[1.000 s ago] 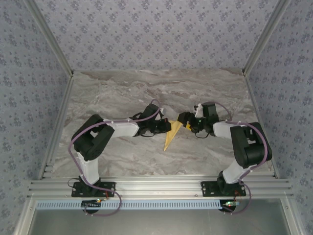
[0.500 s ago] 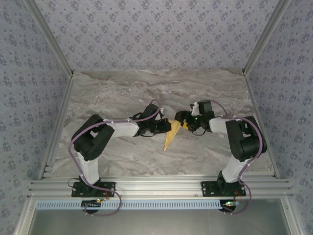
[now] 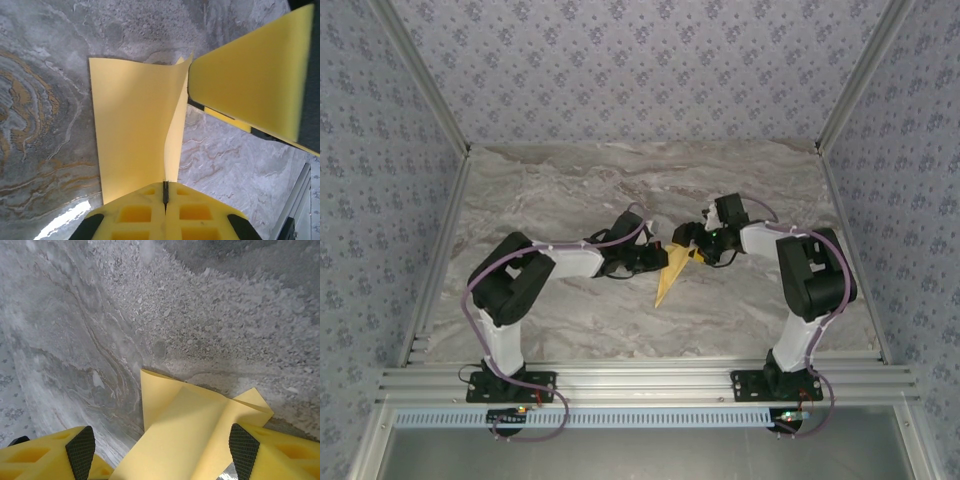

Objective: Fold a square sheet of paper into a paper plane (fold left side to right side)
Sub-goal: Fold the wing for the fifth time at the center of the table.

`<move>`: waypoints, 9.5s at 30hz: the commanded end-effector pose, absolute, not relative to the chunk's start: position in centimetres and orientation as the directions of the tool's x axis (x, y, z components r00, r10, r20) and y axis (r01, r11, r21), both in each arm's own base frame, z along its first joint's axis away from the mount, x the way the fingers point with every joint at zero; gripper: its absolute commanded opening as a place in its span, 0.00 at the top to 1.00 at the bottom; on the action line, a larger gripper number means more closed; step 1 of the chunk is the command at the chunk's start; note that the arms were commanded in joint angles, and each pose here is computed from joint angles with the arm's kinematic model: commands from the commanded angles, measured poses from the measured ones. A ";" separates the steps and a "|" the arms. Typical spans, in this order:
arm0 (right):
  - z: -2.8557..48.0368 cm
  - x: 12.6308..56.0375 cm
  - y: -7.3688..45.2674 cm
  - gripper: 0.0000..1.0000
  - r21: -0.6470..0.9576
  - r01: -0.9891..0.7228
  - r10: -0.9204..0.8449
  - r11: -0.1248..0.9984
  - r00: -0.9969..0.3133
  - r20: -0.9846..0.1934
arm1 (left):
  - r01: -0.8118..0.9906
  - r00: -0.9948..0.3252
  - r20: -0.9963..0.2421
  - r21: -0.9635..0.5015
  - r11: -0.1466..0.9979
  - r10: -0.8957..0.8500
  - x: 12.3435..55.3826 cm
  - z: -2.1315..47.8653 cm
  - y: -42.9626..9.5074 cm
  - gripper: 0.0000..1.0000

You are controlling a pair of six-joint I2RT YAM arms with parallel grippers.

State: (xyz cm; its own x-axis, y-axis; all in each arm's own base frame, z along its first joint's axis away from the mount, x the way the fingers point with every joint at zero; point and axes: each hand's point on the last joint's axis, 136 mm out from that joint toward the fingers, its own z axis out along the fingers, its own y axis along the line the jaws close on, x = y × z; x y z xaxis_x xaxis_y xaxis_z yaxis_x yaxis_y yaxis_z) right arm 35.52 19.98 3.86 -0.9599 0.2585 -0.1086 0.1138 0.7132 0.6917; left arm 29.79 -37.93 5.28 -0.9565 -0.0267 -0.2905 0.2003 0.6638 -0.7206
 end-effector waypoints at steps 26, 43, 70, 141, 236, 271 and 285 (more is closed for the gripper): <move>-1.7 31.9 18.0 0.22 0.498 0.156 0.193 0.853 -0.981 -0.023 | 0.209 -0.964 -0.265 -0.723 0.658 0.015 30.8 2.3 -38.1 0.98; -0.5 32.7 18.9 0.21 0.555 0.125 0.188 0.822 -0.981 -0.057 | 0.214 -0.967 -0.252 -0.739 0.639 0.033 29.9 2.2 -38.5 0.98; 4.5 33.3 18.3 0.48 0.573 0.076 0.208 0.816 -0.964 -0.168 | 0.222 -0.967 -0.250 -0.707 0.672 0.057 29.3 1.7 -38.8 0.97; 1.6 32.7 19.1 0.44 0.582 0.096 0.184 0.807 -0.978 -0.093 | 0.237 -0.963 -0.258 -0.695 0.679 0.073 28.8 1.4 -40.1 0.96; -2.2 29.7 17.1 0.53 0.448 0.148 0.170 0.881 -0.985 -0.008 | 0.296 -0.950 -0.297 -0.747 0.595 0.101 24.1 6.8 -41.1 0.65; -2.2 29.7 17.3 0.53 0.442 0.140 0.159 0.886 -0.987 -0.005 | 0.320 -0.942 -0.310 -0.726 0.609 0.126 22.9 7.0 -40.3 0.78; -2.2 29.7 17.3 0.53 0.440 0.133 0.152 0.888 -0.988 -0.007 | 0.376 -0.922 -0.357 -0.729 0.572 0.151 22.0 10.8 -40.6 0.70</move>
State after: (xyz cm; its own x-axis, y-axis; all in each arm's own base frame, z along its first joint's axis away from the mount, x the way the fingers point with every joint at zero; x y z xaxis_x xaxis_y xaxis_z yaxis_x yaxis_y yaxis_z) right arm 33.24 19.81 2.35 -0.9775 0.1567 -0.1411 0.0458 0.8110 0.5833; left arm 22.60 -39.36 9.57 -0.9328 0.1130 -0.3422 0.3372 0.6087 -0.7182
